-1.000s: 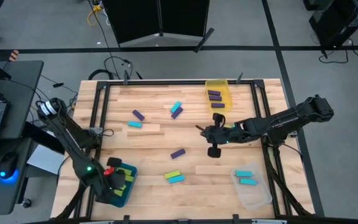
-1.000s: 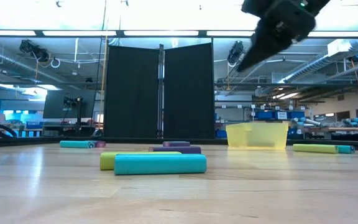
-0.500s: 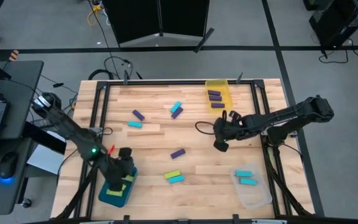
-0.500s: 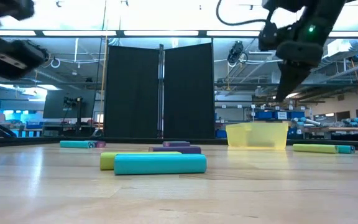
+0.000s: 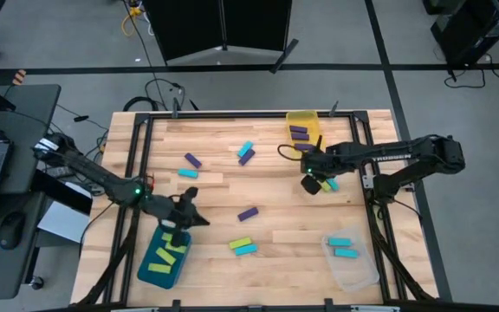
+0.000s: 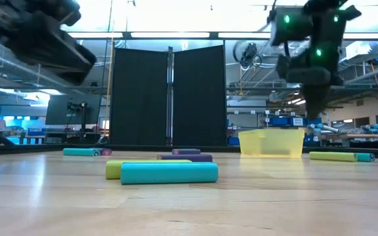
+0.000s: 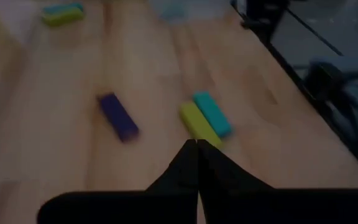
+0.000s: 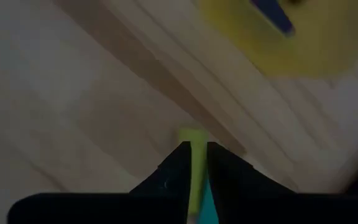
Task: Sort blocks
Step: Put the light blue block into the transparent bin
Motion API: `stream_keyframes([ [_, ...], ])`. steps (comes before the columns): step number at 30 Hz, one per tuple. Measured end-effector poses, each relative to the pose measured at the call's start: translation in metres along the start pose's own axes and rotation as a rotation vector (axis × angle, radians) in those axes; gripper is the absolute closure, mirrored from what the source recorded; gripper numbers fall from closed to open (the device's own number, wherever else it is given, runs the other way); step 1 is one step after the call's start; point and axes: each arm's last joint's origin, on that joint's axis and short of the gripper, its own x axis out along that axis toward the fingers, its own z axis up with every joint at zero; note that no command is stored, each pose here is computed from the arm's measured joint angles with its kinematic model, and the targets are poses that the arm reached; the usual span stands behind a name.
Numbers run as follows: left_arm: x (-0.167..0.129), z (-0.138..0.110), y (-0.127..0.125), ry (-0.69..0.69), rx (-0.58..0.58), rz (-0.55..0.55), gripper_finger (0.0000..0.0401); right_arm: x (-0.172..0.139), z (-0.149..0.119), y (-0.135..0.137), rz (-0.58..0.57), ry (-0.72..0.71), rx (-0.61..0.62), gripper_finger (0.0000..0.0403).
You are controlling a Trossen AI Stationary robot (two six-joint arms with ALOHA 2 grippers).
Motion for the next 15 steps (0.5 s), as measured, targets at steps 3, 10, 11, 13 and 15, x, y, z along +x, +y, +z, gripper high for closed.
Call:
stream_keyframes([
  [3, 0.002, 0.002, 0.01, -0.067, 0.021, 0.037, 0.0397, 0.018, -0.006, -0.01, 0.006, 0.075, 0.037, 0.0325],
  [10, 0.002, 0.009, 0.022, -0.127, 0.049, 0.089, 0.0397, 0.055, -0.023, -0.03, 0.008, 0.169, 0.122, 0.0293],
  [11, 0.002, 0.01, 0.023, -0.131, 0.052, 0.091, 0.0397, 0.057, -0.025, -0.032, 0.001, 0.178, 0.13, 0.0288],
  [13, 0.002, 0.01, 0.023, -0.137, 0.058, 0.091, 0.0396, 0.06, -0.026, -0.034, -0.002, 0.181, 0.141, 0.0278],
  [15, 0.002, 0.01, 0.023, -0.136, 0.069, 0.092, 0.0396, 0.063, -0.026, -0.036, 0.001, 0.178, 0.153, 0.027],
])
